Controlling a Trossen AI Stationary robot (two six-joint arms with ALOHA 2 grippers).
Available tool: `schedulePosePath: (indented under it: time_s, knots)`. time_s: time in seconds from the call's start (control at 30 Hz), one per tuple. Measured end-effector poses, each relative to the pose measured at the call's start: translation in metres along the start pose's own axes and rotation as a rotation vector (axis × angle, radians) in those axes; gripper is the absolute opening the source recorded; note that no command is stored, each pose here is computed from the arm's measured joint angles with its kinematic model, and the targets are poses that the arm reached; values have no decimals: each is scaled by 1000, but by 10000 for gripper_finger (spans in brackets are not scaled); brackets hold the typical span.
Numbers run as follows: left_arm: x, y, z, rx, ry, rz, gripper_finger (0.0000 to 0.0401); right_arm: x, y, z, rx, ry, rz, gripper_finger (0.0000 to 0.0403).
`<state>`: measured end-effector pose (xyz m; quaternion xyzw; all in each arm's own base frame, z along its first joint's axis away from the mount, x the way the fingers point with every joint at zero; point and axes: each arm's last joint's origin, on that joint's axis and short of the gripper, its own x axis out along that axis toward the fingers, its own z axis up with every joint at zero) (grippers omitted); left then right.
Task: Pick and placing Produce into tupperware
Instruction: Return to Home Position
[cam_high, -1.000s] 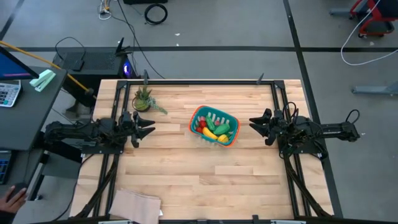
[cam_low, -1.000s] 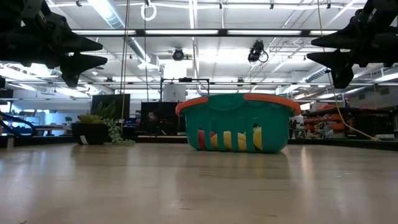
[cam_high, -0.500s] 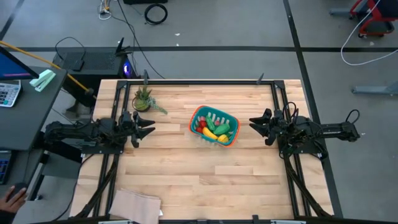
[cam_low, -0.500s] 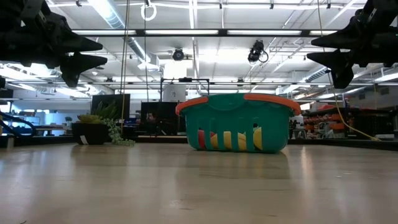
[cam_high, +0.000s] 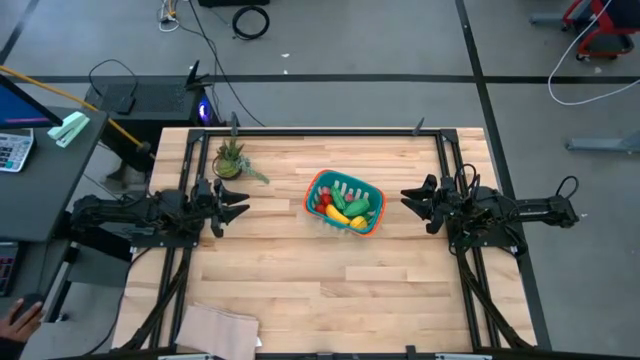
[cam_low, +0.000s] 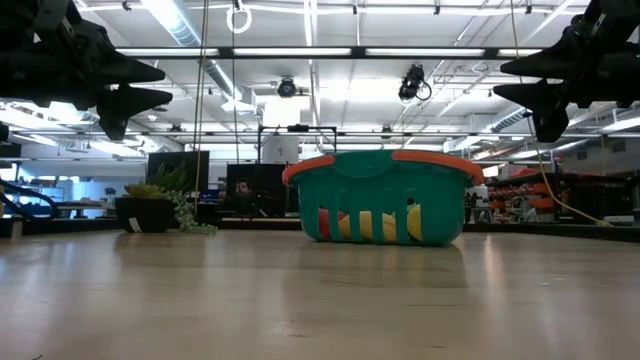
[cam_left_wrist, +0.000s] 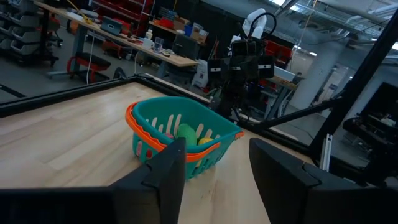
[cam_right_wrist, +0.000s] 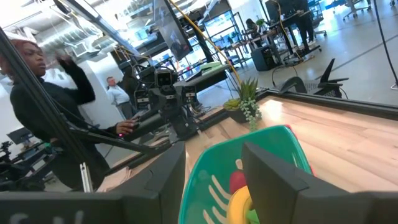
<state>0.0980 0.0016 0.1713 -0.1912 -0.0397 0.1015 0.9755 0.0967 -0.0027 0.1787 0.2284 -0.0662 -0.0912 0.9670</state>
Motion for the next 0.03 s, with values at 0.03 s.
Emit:
schedulePosePath:
  time_s: [0.03]
  knots:
    - [0, 0, 0, -1, 0, 0, 184, 0, 0, 0, 0, 0, 0, 166]
